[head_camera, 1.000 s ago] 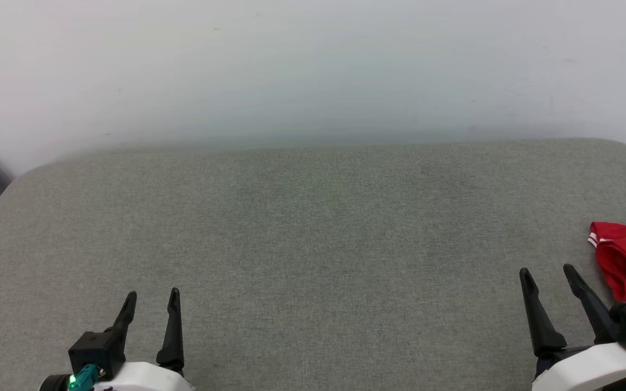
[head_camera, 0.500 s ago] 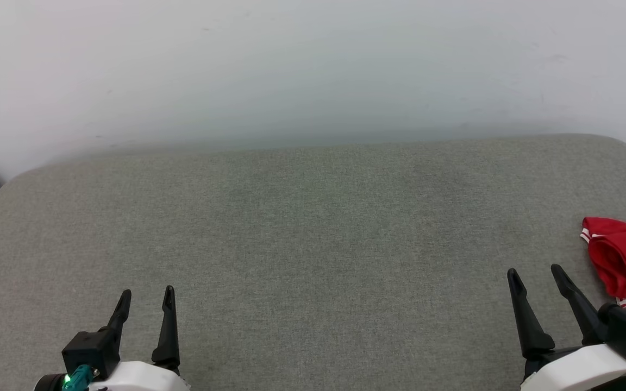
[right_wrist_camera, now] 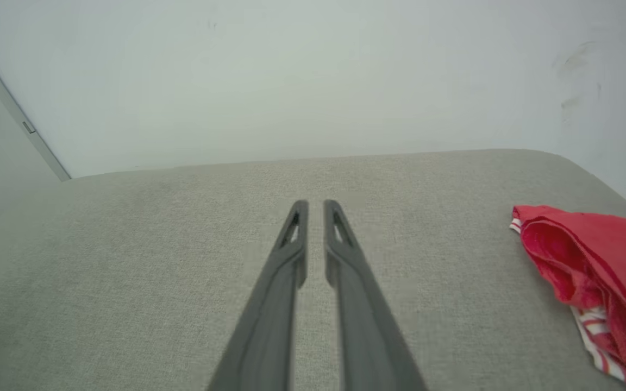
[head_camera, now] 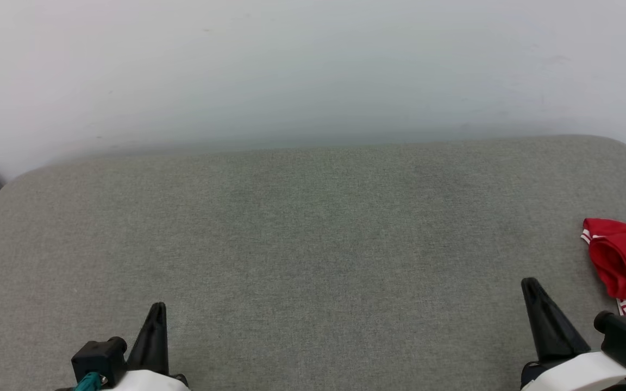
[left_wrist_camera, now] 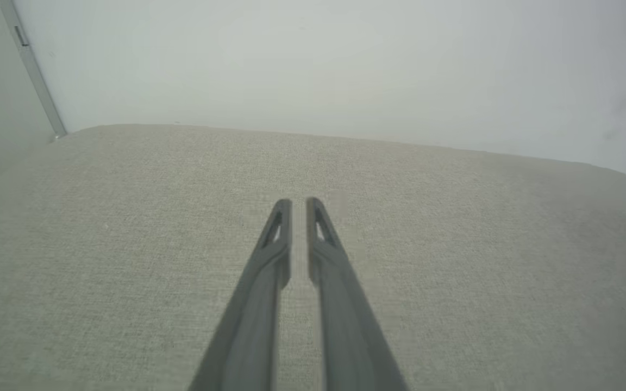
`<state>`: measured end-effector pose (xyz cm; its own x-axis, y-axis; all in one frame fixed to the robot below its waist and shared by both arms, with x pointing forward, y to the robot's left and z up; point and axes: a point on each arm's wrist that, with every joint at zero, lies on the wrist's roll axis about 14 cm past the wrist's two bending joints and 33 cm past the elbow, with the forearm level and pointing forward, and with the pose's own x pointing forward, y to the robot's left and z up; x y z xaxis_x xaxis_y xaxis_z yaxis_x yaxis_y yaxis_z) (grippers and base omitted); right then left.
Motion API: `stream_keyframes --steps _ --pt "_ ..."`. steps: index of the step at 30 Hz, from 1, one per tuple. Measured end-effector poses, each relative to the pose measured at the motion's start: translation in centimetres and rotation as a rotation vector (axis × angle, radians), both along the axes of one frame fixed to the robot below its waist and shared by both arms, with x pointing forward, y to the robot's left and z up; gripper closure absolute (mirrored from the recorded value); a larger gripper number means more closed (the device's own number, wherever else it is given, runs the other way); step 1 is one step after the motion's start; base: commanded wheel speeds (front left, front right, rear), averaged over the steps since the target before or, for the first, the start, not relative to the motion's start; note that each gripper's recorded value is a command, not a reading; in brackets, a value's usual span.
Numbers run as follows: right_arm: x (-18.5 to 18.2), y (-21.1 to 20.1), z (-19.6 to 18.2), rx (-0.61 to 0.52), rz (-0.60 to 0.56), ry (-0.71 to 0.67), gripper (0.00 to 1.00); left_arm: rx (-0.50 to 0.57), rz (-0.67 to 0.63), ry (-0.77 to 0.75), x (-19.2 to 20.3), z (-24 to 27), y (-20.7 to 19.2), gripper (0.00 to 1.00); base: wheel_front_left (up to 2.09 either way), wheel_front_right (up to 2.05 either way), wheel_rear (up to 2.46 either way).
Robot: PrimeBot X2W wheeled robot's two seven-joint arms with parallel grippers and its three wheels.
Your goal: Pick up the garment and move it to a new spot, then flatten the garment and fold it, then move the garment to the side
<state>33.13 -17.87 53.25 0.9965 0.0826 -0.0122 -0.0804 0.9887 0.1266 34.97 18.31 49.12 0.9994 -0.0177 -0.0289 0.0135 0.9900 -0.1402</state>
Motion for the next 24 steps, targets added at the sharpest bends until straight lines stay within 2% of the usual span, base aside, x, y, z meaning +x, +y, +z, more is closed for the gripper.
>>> stream_keyframes --steps 24 --pt "1.2 -0.1 -1.4 0.441 0.002 0.043 1.00 -0.414 0.065 0.106 1.1 -1.1 0.9 1.00 0.00 0.00 0.00"
